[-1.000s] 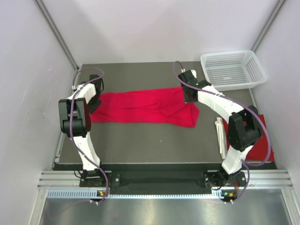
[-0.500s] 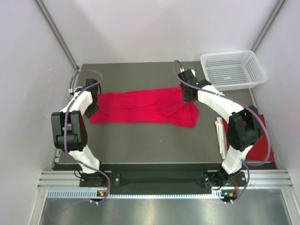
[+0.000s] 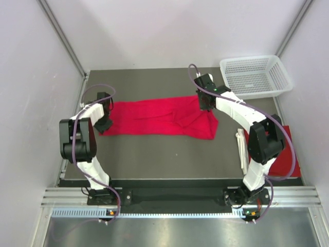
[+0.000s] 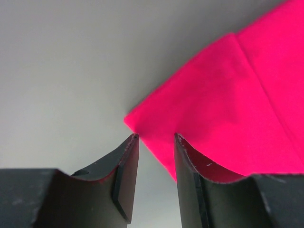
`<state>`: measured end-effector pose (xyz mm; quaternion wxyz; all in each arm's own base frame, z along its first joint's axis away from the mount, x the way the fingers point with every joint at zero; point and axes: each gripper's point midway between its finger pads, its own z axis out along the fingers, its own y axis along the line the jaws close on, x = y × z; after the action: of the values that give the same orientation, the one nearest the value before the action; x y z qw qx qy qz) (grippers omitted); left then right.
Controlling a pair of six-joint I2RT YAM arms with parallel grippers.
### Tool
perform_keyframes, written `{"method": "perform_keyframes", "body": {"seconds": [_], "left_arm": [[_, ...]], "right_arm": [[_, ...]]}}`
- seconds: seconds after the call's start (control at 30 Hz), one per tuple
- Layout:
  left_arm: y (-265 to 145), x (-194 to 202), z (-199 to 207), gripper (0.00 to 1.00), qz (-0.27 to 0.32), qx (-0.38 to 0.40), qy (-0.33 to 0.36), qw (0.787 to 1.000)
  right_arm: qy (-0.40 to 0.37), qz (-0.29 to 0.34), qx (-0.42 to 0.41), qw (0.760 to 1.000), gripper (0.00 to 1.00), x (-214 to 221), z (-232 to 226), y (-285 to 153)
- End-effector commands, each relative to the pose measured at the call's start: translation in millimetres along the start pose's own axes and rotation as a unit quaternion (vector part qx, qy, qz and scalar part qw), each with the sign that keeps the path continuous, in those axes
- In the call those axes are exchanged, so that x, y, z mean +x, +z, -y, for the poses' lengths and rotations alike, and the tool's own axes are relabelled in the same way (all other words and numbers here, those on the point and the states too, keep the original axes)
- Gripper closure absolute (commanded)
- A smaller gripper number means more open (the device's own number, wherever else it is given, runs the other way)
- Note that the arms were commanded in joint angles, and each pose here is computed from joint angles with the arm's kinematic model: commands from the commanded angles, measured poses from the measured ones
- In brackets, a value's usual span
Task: Fold and stack the t-shirts
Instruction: Fold the tshirt
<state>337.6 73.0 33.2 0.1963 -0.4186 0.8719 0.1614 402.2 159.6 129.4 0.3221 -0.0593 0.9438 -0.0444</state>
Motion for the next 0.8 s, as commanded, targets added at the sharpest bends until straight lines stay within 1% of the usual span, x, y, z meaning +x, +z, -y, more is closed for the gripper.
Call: {"method": "perform_keyframes", "body": {"seconds": [0.0,0.03,0.2,0.53,0.77], "left_arm": [[17.4,-3.4,-8.3,0.59,0.009,-0.056,0.005,0.998],[25.8,-0.9,-14.5,0.59,0.011,-0.083,0.015,0.996],[41.5,9.2,-26.1,0.59,0.001,-0.128,0.032,0.991],[45.0,11.9,-31.1,0.59,0.001,-0.145,0.030,0.989],[44.7,11.7,-33.8,0.59,0.000,-0.155,0.031,0.987]], "right_arm": [[-0.005,0.023,0.019,1.000,1.00,-22.3,10.0,-3.8],[-0.007,0.025,0.020,0.999,1.00,-25.9,10.3,-3.6],[-0.033,0.033,0.032,0.998,1.00,-38.4,12.7,0.7],[-0.088,0.055,0.075,0.992,1.00,-67.4,21.0,12.7],[-0.106,0.036,0.077,0.991,1.00,-61.7,16.2,32.2]]}}
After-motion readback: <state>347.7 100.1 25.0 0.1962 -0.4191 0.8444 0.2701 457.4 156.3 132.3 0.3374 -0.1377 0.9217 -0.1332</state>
